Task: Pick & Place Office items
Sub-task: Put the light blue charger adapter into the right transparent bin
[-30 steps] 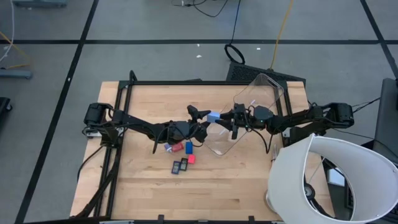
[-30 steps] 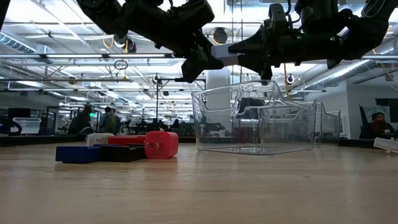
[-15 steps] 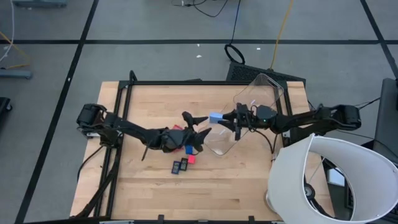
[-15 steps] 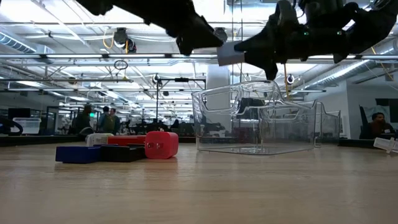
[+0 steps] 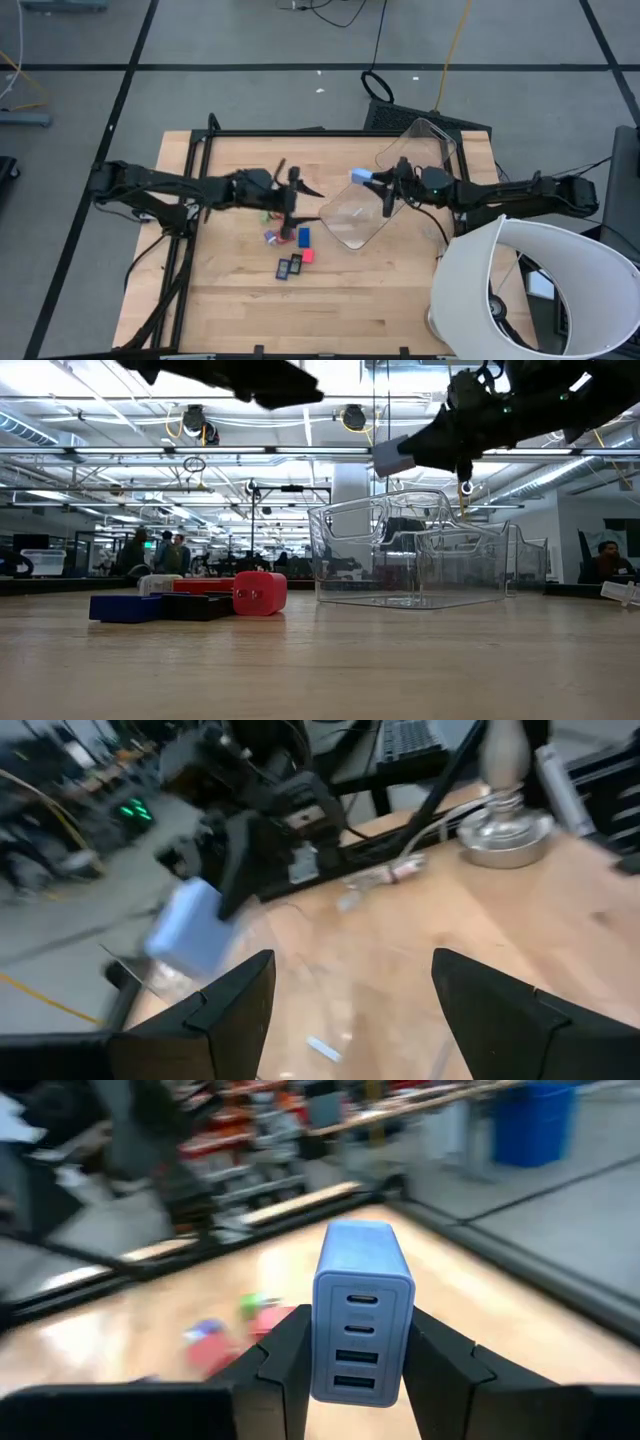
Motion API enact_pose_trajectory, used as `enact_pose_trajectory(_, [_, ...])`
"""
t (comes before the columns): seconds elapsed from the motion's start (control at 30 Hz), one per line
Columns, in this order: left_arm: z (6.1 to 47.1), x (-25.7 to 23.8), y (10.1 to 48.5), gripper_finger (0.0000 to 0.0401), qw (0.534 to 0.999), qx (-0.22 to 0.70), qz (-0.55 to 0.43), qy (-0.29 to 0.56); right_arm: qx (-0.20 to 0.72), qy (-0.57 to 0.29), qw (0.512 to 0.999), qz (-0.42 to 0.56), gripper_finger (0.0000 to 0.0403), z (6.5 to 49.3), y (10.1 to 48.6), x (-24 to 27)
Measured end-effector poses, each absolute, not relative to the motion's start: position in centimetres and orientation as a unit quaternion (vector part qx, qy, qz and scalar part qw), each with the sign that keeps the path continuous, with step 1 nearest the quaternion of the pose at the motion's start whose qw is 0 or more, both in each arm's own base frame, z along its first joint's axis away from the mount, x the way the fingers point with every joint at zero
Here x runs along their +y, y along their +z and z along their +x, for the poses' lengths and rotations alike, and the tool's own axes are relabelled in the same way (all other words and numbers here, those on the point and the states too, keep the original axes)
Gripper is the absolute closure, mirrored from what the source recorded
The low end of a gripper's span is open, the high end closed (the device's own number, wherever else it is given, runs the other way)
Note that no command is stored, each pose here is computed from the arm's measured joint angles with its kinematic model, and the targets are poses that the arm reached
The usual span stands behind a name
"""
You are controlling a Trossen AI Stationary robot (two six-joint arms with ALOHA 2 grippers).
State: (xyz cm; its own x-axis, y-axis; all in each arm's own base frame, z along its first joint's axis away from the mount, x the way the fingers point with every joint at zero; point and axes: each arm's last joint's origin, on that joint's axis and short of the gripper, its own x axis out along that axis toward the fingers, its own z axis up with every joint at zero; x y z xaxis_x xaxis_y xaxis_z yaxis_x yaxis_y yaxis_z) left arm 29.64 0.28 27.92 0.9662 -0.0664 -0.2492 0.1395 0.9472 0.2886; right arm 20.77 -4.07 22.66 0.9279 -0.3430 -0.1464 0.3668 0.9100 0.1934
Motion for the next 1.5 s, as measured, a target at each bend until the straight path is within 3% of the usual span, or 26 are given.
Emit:
enact_pose_trajectory(0.37, [25.7,5.1,23.0,0.0128,0.992,0.067,0.111,-0.004,0.135,-0.394,0.908,0.049,0.0288,17.3,22.3,-4.7])
enact_pose_trajectory(0.73, [24.8,7.1,23.4,0.0128,0.998,0.035,0.011,0.046,0.205,-0.529,0.823,0.03,0.0288,15.4,20.7,-6.1])
enact_pose_trajectory(1.33, [24.8,6.8,23.3,0.0128,0.998,0.04,0.024,0.04,0.306,-0.604,0.733,0.061,0.0282,14.4,17.2,-8.9])
enact_pose_trajectory(1.5, [24.8,6.8,23.3,0.0128,0.998,0.041,0.024,0.04,0.325,-0.597,0.729,0.083,0.0278,14.2,16.5,-9.6])
